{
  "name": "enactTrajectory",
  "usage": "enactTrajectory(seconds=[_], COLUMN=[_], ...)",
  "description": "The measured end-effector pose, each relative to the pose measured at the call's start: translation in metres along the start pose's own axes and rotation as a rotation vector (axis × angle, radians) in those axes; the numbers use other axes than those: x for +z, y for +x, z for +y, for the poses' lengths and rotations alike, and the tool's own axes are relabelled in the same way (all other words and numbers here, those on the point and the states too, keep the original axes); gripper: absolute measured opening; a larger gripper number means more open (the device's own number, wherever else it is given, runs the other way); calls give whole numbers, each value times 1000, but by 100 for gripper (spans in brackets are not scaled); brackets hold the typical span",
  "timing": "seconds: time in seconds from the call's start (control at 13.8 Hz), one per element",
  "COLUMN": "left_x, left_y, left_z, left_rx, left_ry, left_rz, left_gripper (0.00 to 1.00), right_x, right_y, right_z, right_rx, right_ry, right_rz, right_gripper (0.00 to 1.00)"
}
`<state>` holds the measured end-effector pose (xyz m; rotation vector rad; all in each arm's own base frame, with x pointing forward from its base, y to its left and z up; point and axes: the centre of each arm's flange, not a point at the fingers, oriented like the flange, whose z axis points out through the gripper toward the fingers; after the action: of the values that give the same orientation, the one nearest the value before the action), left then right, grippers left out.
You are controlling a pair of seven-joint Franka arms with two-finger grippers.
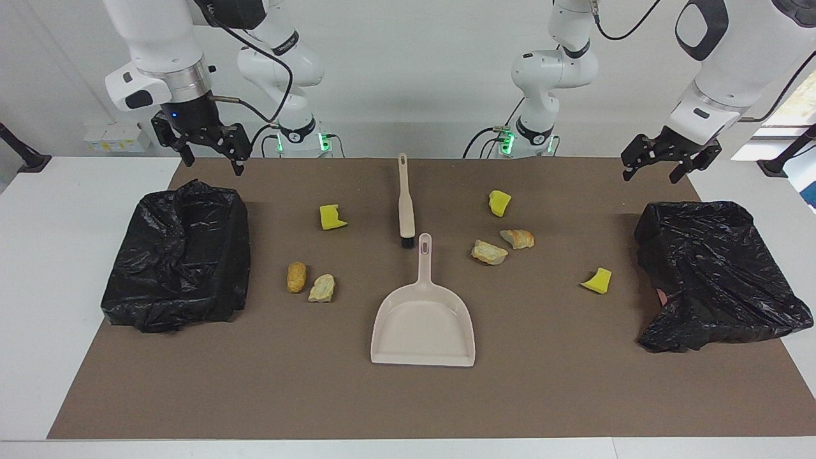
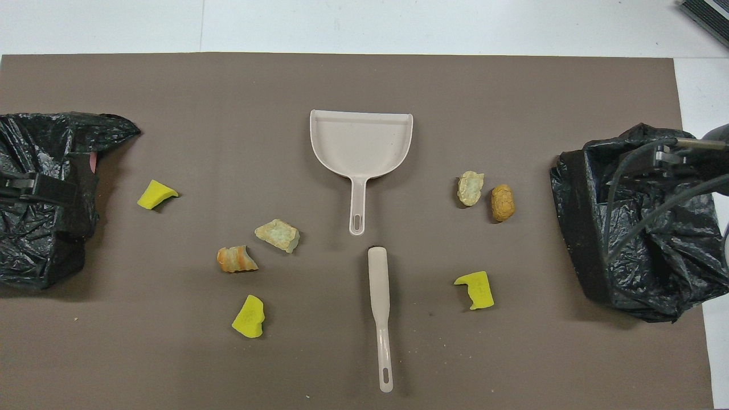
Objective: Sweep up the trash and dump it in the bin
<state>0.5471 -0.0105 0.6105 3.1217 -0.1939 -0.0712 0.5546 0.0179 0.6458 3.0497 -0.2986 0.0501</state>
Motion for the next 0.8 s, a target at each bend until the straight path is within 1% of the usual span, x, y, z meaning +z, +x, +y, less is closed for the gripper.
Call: enactTrajectory(seconds=[0.8], left_x=[0], left_y=[0], left_z=[0], left_rx=[0], left_ry=[0], left_rz=[0], left_gripper=[100], right_x=[0], right_y=[2], right_z=[2], right_rx=[4], right_ry=[2], right_rz=[9], right_gripper=[100])
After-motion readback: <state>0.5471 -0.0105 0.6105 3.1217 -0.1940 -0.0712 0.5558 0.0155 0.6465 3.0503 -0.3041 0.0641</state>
